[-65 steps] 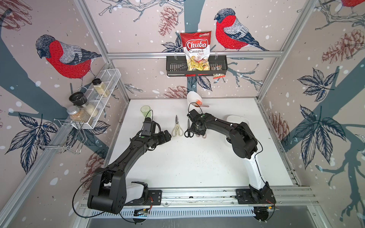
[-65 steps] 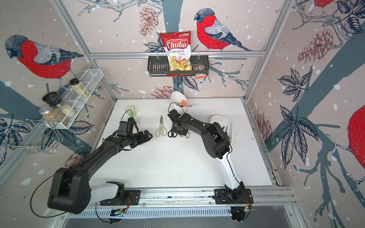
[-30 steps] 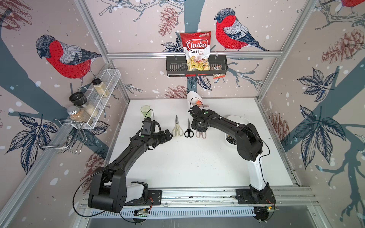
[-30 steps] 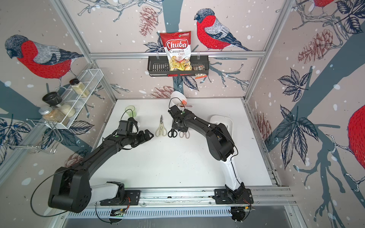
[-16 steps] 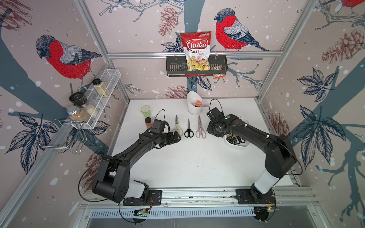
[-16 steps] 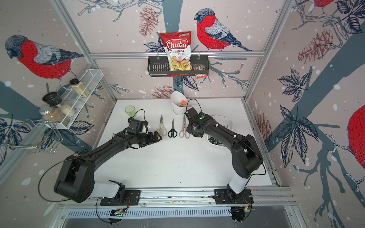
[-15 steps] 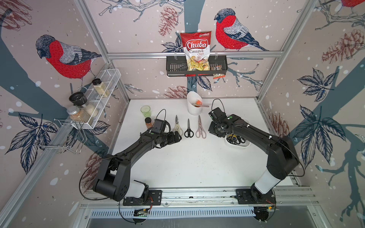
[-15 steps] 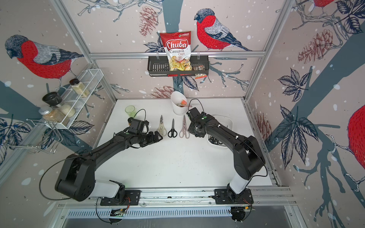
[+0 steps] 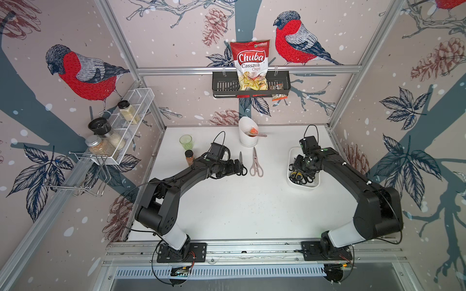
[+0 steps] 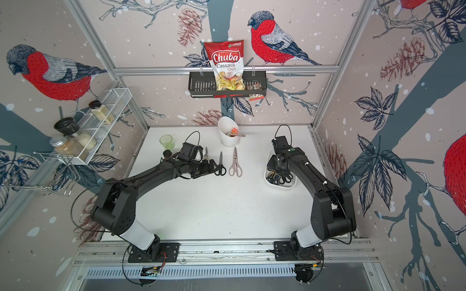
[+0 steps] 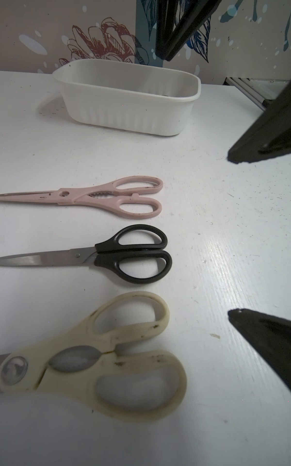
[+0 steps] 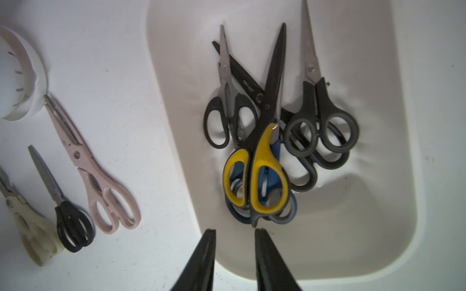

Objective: Take the scissors out of the storage box
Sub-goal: Pick up the scissors from the storage box.

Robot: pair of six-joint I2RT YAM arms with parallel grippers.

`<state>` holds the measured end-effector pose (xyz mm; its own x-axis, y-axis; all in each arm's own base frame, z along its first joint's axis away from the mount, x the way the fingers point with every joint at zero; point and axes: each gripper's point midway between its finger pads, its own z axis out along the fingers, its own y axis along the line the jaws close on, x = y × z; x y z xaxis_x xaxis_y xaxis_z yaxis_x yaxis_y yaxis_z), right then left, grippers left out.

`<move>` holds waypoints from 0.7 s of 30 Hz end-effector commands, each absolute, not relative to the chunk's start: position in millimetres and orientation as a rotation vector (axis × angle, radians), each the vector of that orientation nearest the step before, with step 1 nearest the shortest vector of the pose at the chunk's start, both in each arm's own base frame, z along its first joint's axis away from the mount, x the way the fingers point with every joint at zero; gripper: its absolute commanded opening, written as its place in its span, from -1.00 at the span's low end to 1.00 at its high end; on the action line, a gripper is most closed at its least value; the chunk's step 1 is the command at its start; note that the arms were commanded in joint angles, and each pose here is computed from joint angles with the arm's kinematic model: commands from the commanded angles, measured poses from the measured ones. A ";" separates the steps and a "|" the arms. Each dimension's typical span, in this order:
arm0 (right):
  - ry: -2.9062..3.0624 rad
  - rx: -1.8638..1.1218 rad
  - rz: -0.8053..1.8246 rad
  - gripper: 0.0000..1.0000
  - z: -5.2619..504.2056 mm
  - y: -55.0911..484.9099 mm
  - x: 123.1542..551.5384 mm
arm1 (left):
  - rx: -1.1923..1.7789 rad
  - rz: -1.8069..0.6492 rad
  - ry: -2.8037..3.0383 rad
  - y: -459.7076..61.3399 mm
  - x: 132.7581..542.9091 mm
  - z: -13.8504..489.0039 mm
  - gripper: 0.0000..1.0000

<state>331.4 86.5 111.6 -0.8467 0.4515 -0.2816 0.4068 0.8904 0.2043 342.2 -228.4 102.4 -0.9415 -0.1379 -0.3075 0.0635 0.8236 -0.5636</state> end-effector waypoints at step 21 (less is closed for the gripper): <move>2.890 0.568 0.099 -0.32 55.9 89.8 336.5 | -0.105 -0.707 2.690 -204.2 326.1 94.7 0.88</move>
